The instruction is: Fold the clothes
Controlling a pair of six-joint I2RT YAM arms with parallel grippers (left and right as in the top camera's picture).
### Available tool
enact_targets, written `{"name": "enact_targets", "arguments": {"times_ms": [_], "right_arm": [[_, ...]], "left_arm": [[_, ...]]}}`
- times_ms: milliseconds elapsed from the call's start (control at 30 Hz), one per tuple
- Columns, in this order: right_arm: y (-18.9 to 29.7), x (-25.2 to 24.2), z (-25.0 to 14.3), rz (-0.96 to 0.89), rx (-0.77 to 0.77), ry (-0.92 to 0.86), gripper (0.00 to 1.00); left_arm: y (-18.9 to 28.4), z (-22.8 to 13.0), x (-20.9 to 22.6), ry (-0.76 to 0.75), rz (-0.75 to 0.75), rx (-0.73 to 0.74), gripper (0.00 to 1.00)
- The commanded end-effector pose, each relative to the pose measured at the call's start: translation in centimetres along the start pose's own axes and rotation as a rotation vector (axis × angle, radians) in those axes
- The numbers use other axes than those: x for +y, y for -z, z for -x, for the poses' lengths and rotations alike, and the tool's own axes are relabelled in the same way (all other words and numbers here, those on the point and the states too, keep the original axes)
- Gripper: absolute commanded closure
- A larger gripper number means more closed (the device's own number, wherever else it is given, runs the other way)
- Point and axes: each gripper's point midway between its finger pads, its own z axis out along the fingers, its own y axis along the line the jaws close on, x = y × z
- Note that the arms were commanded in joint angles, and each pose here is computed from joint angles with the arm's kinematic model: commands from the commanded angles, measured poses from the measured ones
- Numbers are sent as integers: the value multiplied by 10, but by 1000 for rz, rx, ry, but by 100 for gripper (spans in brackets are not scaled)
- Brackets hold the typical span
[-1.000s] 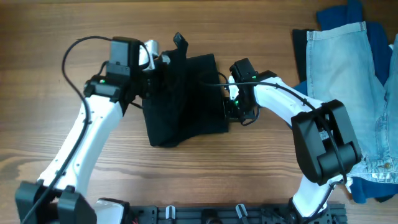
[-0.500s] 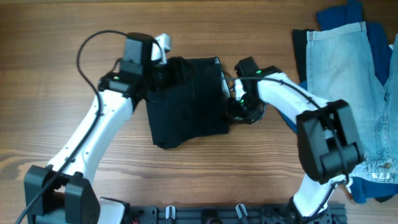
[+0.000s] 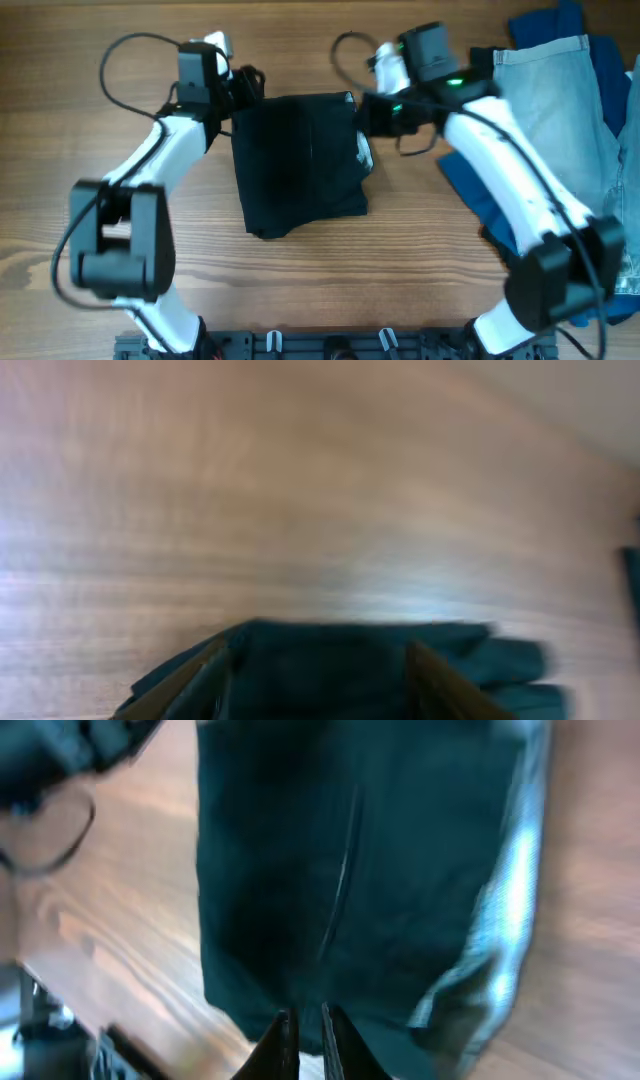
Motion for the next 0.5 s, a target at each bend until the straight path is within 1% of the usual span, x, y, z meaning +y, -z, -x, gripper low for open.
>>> {"name": "enact_targets", "arguments": {"times_ms": [0, 67, 133, 167, 267, 300, 367, 400, 433, 467], "right_arm": [[-63, 0, -51, -4, 226, -35, 91], [-85, -5, -79, -45, 342, -74, 95], [-102, -12, -103, -89, 428, -112, 95], [-109, -22, -115, -144, 457, -153, 96], [-118, -51, -139, -273, 499, -214, 95], [-118, -59, -142, -301, 500, -215, 95], [-110, -90, -145, -440, 480, -246, 95], [-107, -101, -141, -485, 458, -258, 95], [-105, -110, -136, -513, 437, -258, 95], [-100, -127, -123, -564, 383, -262, 96]], "left_arm": [[-22, -27, 28, 4, 64, 84, 44], [-28, -48, 42, 24, 109, 154, 43], [-25, -61, 58, 37, 186, 197, 42], [-20, -70, 71, 48, 246, 234, 35], [-2, -98, 95, 94, 341, 357, 34], [3, -106, 100, 108, 360, 393, 35], [25, -137, 111, 155, 424, 534, 39], [37, -153, 112, 178, 447, 611, 42], [44, -162, 109, 196, 443, 660, 46], [53, -176, 100, 233, 414, 734, 51]]}}
